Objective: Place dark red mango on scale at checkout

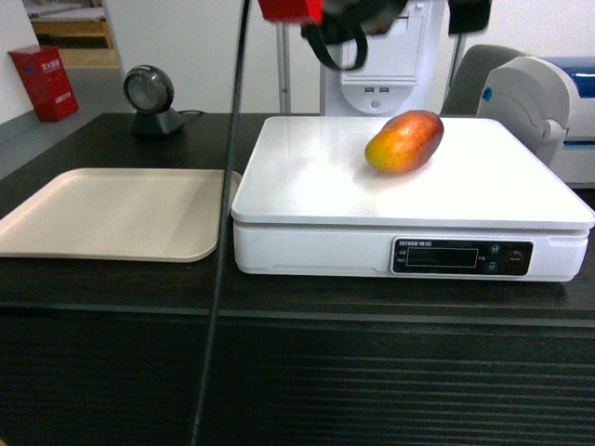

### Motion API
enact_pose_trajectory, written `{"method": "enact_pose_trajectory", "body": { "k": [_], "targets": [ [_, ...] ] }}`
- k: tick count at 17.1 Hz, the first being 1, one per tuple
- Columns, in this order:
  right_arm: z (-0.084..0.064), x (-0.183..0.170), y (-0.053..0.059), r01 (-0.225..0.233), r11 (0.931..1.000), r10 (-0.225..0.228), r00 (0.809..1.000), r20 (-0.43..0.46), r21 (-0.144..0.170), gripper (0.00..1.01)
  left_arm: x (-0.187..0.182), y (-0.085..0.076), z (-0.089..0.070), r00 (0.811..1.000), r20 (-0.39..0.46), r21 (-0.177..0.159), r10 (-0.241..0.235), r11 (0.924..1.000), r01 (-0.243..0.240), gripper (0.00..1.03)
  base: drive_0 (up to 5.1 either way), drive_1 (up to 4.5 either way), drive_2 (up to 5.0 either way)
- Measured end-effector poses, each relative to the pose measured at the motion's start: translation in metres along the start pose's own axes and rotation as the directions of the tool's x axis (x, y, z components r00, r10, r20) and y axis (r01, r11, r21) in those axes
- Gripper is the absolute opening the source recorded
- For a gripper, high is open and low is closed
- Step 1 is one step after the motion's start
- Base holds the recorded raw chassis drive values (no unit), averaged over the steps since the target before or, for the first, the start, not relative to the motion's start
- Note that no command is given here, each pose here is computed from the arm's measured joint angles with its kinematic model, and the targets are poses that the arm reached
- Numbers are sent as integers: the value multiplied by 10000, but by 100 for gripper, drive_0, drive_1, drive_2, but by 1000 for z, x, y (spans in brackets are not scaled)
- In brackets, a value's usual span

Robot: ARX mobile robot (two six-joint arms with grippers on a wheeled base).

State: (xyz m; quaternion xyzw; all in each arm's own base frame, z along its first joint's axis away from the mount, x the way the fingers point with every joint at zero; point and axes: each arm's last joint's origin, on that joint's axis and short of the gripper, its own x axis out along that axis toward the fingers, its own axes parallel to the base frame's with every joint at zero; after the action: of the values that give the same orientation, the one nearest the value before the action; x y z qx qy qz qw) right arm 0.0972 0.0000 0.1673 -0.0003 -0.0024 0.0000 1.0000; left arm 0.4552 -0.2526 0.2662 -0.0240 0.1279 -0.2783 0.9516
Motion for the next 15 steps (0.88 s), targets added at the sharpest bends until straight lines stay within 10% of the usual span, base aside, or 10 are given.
{"method": "enact_pose_trajectory", "body": {
  "k": [3, 9, 11, 13, 15],
  "targets": [
    [0, 0, 0, -4, 10000, 4, 10000, 0, -4, 98, -44, 21, 35, 9879, 1473, 112, 483, 9987, -505, 98, 0, 0, 0],
    [0, 0, 0, 0, 10000, 0, 10000, 0, 0, 98, -122, 67, 36, 9564, 2117, 231, 2011, 9773, -2106, 98, 0, 0, 0],
    [0, 0, 0, 0, 10000, 0, 10000, 4, 0, 98, -191, 80, 28, 8242, 3044, -404, 4774, 8710, -4896, 75, 0, 0, 0],
    [0, 0, 0, 0, 10000, 0, 10000, 0, 0, 98, -268, 88, -9, 7856, 3192, -568, 5301, 8381, -5425, 49, 0, 0, 0],
    [0, 0, 0, -4, 10000, 4, 10000, -4, 0, 98, -293, 84, -47, 7862, 3063, -556, 5367, 8346, -5481, 29, 0, 0, 0]
  ]
}}
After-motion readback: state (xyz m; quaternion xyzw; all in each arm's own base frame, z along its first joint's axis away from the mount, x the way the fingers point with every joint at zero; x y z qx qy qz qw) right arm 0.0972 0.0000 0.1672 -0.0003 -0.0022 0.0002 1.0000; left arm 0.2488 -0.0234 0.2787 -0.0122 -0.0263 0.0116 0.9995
